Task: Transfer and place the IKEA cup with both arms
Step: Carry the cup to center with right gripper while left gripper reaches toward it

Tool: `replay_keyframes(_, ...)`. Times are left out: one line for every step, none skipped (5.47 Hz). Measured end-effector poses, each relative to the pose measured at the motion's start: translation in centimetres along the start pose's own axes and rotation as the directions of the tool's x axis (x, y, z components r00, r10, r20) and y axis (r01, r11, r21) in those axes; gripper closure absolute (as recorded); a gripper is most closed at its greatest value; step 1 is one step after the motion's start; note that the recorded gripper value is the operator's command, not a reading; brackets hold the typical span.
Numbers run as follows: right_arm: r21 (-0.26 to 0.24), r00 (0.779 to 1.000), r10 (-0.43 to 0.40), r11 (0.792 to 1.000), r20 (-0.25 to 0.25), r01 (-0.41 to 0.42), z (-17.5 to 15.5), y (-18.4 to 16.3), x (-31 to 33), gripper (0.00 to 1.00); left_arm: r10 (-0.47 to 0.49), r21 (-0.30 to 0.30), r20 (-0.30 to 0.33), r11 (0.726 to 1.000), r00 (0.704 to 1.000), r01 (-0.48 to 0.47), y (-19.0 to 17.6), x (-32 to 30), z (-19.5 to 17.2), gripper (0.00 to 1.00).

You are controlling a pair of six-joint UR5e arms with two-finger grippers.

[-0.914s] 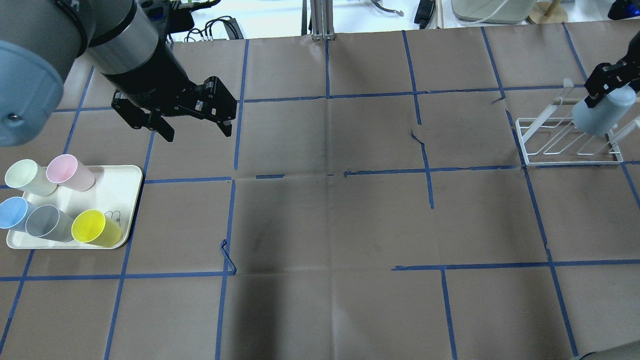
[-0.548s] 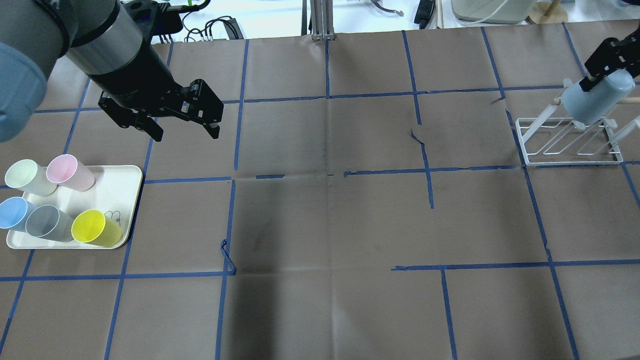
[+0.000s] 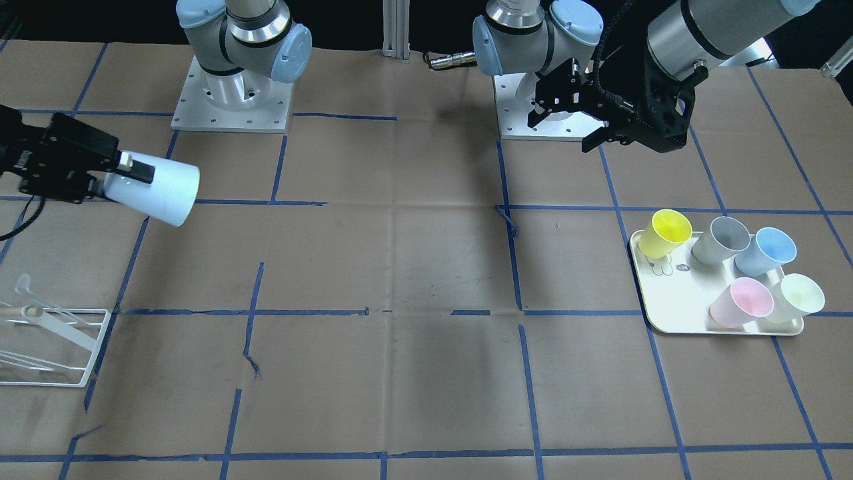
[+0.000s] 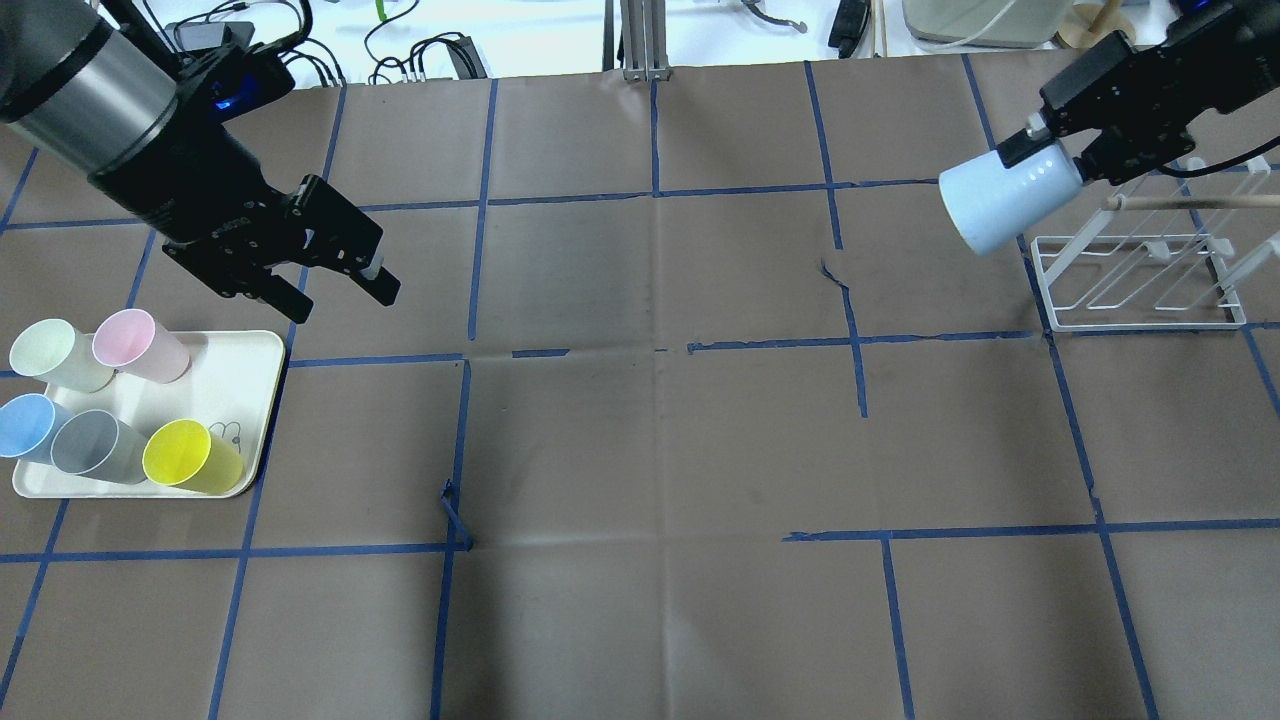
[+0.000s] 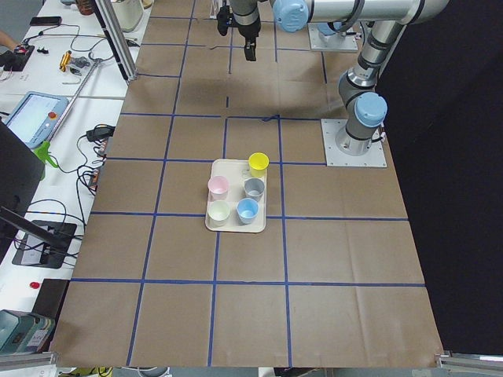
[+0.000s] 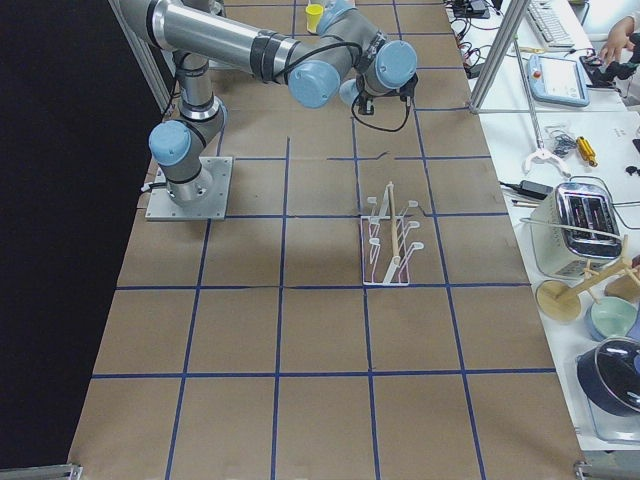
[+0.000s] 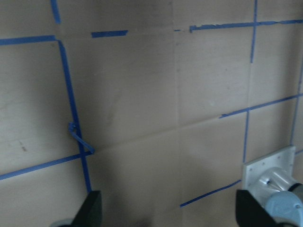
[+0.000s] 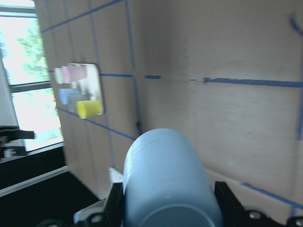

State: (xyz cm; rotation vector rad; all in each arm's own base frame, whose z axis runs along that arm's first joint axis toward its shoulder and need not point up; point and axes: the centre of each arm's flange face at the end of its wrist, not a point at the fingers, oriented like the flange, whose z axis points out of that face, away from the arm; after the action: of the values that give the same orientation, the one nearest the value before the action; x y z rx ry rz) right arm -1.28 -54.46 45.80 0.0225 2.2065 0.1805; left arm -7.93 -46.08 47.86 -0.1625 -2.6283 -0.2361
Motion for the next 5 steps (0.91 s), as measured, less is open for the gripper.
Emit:
replay_keyframes(-0.025, 0.98, 0.079, 0.997, 0.184, -0.075, 3.3, 0.2, -2.6, 0.52, 0.035, -0.001, -0.153, 0.999, 0.988, -0.036, 0.5, -1.9, 0.6, 0.01)
replay_keyframes(-0.047, 0.935, 0.146, 0.989, 0.323, -0.138, 6.9, 0.2, -4.7, 0.52, 0.116, 0.049, -0.301, 0.993, 0.947, -0.106, 1.0, -4.7, 0.7, 0.01)
replay_keyframes(-0.053, 0.886, 0.176, 0.984, 0.429, -0.17, 10.9, 0.2, -5.9, 0.52, 0.207, 0.142, -0.442, 0.977, 0.873, -0.159, 1.6, -7.2, 0.7, 0.01)
replay_keyframes(-0.036, 0.842, 0.167, 0.984, 0.513, -0.173, 14.7, 0.4, -6.7, 0.52, 0.237, 0.245, -0.583, 0.963, 0.777, -0.11, 1.8, -8.4, 0.8, 0.01)
replay_keyframes(-0.023, 0.814, 0.153, 0.985, 0.561, -0.169, 17.7, 0.7, -7.7, 0.52, 0.201, 0.272, -0.673, 0.962, 0.712, -0.015, 1.6, -8.6, 1.1, 0.01)
